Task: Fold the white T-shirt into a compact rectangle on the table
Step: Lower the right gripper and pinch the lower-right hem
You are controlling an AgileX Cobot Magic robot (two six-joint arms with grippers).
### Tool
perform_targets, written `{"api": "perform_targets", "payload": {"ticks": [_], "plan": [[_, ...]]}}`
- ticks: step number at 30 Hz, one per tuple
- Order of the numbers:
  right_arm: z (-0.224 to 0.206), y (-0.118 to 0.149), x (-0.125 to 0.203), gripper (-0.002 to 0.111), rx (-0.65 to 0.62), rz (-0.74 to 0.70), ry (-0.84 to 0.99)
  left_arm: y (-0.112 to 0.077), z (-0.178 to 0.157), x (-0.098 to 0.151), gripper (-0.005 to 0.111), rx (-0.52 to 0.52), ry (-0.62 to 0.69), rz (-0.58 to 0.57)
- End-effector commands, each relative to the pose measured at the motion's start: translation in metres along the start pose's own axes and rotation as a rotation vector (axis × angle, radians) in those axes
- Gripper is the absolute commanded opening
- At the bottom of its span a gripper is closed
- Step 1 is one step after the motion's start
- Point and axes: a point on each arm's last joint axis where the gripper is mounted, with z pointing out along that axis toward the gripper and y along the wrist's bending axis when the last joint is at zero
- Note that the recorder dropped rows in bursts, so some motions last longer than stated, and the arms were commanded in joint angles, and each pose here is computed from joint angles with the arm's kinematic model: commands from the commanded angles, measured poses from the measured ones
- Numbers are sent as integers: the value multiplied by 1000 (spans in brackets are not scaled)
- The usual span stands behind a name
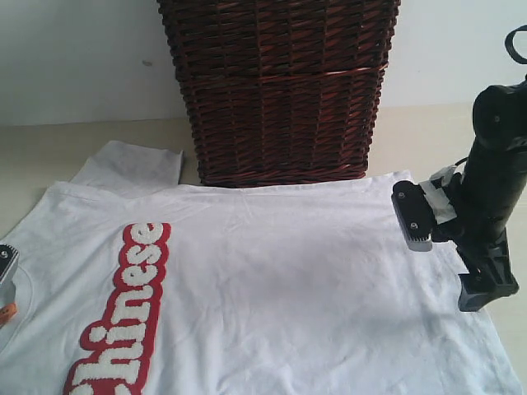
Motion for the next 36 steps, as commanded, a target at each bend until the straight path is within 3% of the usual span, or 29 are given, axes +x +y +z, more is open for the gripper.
{"api": "perform_targets", "payload": {"ticks": [1, 7, 26, 36], "plan": [[0, 2, 5, 105, -42, -8, 14, -1, 9, 2, 105, 3, 9, 23], [-1, 6, 22, 105, -120, 3, 56, -1, 9, 2, 105, 3, 9, 23], [25, -5, 14, 105, -60, 40, -13, -1, 9, 2, 105, 3, 9, 23], [32, -2, 14, 105, -113, 41, -5, -1, 9, 2, 105, 3, 9, 23]]}}
